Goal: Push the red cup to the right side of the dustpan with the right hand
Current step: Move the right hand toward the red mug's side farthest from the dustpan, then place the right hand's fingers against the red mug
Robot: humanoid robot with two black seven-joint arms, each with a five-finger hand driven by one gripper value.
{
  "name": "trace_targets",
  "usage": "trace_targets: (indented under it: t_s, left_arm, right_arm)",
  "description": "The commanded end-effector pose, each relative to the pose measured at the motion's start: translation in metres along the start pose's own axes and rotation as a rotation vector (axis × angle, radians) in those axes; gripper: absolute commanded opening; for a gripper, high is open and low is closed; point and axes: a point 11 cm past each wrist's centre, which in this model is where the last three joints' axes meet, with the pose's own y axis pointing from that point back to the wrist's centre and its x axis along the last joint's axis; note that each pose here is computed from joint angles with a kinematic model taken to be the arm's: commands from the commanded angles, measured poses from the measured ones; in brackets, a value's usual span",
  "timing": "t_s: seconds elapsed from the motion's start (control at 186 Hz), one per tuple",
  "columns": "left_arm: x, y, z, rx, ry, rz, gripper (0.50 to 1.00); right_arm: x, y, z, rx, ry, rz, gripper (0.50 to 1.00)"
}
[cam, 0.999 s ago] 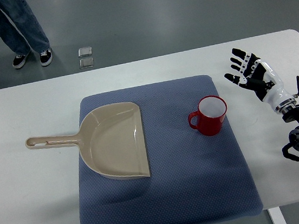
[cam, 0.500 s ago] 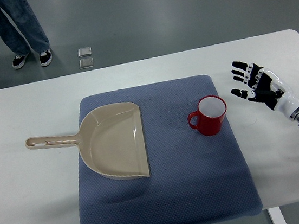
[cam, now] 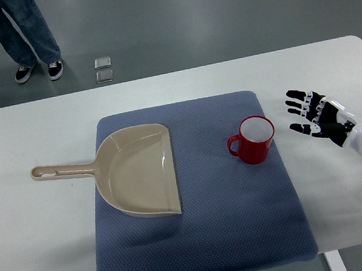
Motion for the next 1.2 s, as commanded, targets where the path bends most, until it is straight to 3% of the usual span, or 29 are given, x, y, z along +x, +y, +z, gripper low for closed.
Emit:
trace_targets:
  t_s: [0.0,1.193]
  left_arm:
    - [0.000,0.000,0.000,0.000,0.000,0.000,1.000]
    - [0.000,0.000,0.000,0.000,0.000,0.000,1.000]
  right_arm:
    - [-0.004,0.000,0.001,0.002,-0.006,-0.008,0.921]
    - [-0.047,-0.018,0.013,0.018,-0.040,-0.099,0.921]
